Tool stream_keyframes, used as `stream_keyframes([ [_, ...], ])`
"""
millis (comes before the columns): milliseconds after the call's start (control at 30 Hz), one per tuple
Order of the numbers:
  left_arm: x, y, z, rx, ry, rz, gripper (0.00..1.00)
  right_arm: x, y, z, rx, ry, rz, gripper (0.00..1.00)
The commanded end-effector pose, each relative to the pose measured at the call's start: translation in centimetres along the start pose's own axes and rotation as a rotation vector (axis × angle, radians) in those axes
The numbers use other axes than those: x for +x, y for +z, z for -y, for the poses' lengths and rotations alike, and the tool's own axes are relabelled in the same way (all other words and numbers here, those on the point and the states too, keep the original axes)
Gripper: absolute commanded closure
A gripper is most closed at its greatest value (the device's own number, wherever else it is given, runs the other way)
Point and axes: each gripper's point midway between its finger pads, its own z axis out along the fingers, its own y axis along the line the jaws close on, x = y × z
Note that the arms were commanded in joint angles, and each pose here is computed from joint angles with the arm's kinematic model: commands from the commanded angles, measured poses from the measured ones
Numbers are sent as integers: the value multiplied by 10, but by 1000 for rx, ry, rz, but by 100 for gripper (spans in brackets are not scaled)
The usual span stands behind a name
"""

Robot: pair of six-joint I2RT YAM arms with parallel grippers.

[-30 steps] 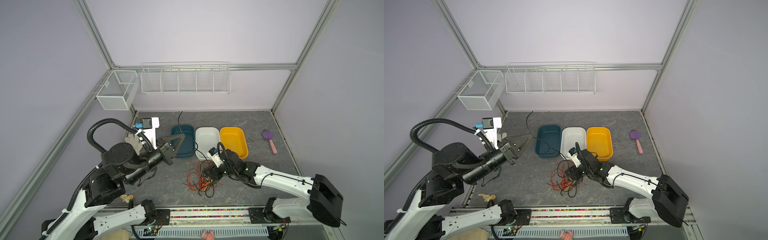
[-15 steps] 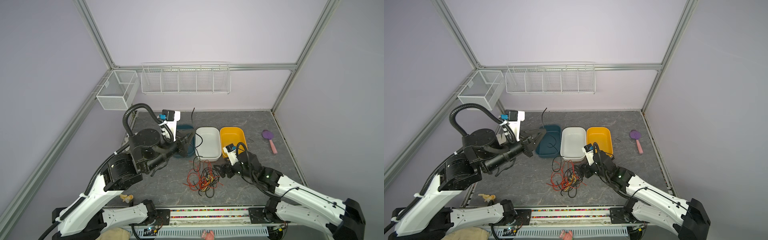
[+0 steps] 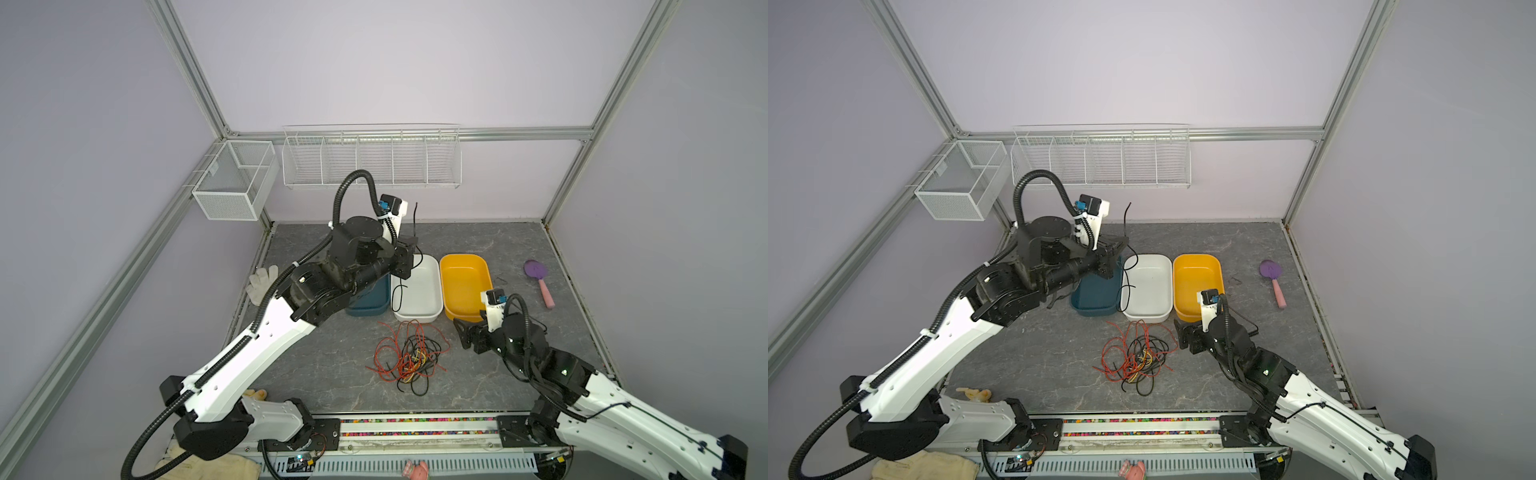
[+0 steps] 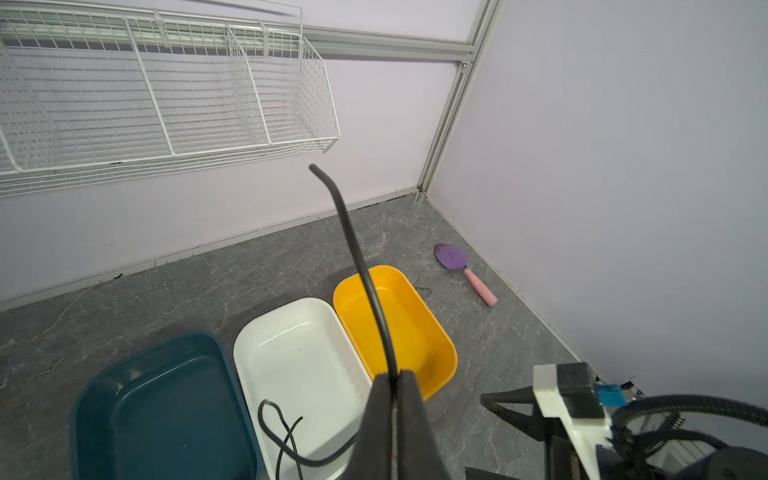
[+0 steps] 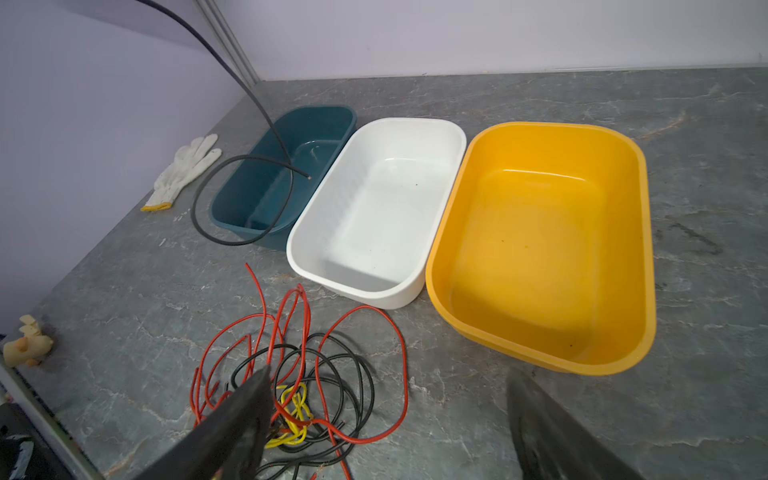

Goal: Untangle the cables
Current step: 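Pull the black wire up and over into the white tub with the left gripper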

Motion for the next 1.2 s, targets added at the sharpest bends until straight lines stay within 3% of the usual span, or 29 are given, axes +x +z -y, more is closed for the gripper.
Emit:
stream_keyframes([
  [0,-12,12,1,5,62,21,100,1,-2,14,61,35,26,11],
  [400,3,75,-15,-64,135,-60,100,-4,-11,19,49,61,97,11],
  [667,14,96,-25,-81,138,-91,100,-6,-17,16,2,71,157,11],
  [1167,53,124,-42,-110,138,-178,100,-4,-14,14,-3,61,138,11],
])
